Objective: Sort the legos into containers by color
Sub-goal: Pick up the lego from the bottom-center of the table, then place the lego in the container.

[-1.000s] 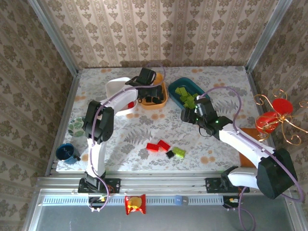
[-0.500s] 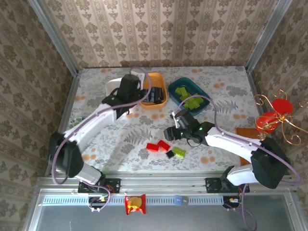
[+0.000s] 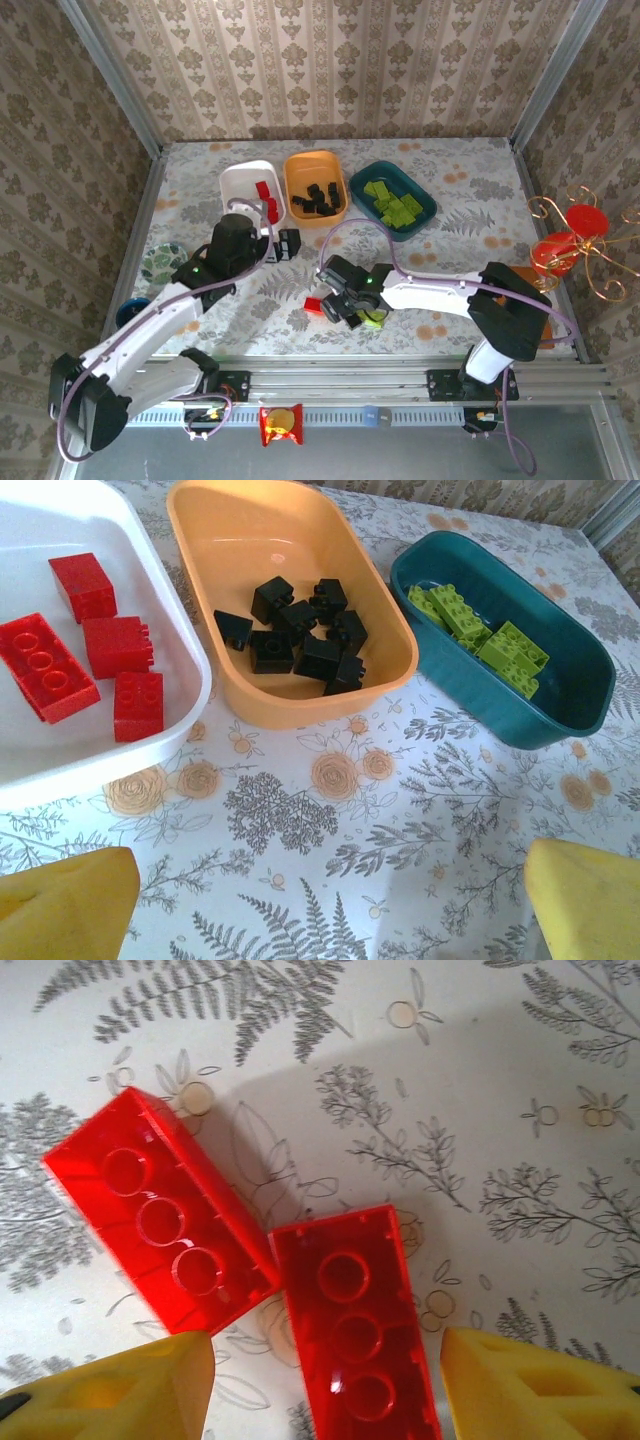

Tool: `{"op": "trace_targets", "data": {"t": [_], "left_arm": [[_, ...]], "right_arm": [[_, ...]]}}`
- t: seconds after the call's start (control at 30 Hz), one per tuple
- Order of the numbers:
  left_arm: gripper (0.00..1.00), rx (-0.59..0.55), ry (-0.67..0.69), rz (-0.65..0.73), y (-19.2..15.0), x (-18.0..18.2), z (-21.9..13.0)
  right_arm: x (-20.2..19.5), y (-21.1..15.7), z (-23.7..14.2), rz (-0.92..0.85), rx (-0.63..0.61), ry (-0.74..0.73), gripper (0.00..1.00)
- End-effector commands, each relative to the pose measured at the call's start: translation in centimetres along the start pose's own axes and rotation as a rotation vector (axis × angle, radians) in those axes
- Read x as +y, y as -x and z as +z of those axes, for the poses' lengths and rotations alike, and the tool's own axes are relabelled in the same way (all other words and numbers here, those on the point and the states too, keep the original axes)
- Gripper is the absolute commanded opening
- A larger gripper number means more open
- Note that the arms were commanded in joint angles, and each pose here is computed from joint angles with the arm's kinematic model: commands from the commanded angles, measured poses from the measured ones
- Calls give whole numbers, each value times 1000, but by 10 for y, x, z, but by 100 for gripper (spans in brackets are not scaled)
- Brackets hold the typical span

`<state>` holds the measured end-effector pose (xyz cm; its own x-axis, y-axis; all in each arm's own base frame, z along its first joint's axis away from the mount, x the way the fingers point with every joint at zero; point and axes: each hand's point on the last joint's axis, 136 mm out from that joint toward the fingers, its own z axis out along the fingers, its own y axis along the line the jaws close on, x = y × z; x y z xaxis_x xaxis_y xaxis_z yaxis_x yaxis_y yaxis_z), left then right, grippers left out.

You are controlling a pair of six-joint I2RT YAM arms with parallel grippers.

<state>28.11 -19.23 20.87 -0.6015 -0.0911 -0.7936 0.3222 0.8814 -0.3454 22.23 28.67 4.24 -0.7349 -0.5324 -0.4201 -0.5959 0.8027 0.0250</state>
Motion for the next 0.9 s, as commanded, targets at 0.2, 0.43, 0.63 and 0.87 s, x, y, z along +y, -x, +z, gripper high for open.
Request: {"op": "trace_targets", "data": {"t": [0.2, 0.43, 0.63, 0.87], "left_arm": [[100, 14, 30, -40, -14, 12, -9], [100, 11, 59, -28, -18, 20, -14], [100, 31, 80, -27, -37, 29, -15], [100, 39, 94, -51, -52, 37, -19]], "right_arm": [[-14, -14, 19, -60, 81, -101, 56], [-18, -6, 11, -48, 40, -93, 28], [-21, 34, -25, -26, -105, -37, 22], [-5, 130, -58, 15, -320, 136, 21]]}}
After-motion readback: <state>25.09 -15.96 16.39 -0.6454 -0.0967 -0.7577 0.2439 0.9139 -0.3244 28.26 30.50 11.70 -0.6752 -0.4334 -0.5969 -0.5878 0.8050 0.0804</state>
